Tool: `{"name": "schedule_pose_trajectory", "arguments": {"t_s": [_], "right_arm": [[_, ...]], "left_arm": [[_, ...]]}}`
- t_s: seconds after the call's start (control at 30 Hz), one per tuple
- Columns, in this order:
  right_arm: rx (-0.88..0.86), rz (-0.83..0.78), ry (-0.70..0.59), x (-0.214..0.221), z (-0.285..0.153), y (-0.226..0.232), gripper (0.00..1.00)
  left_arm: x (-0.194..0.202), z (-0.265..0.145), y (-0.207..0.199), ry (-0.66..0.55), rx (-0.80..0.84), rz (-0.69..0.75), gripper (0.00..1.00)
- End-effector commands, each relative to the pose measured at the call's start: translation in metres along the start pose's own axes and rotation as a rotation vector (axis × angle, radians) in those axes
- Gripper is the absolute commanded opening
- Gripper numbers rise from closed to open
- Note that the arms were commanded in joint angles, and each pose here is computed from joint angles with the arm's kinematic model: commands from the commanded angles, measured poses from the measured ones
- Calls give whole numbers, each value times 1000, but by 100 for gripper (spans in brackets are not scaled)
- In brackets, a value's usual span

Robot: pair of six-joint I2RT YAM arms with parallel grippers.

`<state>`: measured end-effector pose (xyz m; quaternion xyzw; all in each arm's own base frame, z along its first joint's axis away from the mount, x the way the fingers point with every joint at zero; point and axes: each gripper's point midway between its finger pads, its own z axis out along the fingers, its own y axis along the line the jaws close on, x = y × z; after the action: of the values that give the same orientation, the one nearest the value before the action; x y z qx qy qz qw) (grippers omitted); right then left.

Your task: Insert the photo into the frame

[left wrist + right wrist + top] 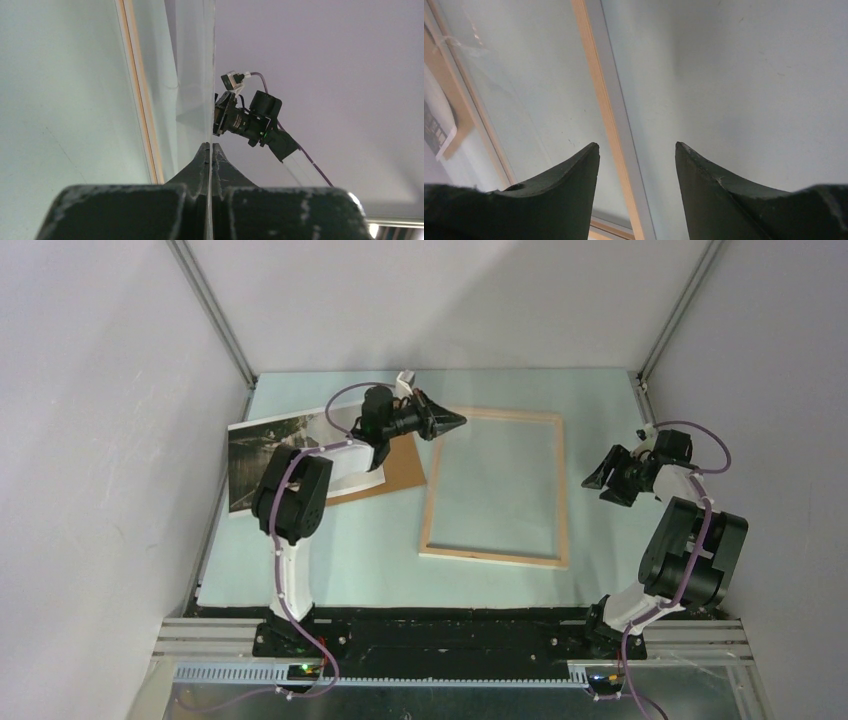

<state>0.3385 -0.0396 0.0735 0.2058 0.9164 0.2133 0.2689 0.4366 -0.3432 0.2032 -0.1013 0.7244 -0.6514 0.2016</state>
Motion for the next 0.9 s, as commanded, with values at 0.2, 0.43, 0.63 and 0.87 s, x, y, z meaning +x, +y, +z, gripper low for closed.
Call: {"name": "schedule_pose_trajectory", "arguments": {"t_s": [0.2, 0.43, 0.63, 0.87], "right_arm": [[-57, 3, 14, 1, 1, 7, 60], [-62, 2, 25, 5, 3, 6, 59], [-66, 4, 30, 6, 4, 5, 58], [-70, 10, 38, 8, 6, 4, 58]], "left_arm": [[21, 25, -3, 53, 88, -8, 0], [20, 28, 11, 33, 87, -18, 0], [22, 28, 21, 33, 78, -14, 0], [24, 27, 30, 29, 66, -4, 0]]}}
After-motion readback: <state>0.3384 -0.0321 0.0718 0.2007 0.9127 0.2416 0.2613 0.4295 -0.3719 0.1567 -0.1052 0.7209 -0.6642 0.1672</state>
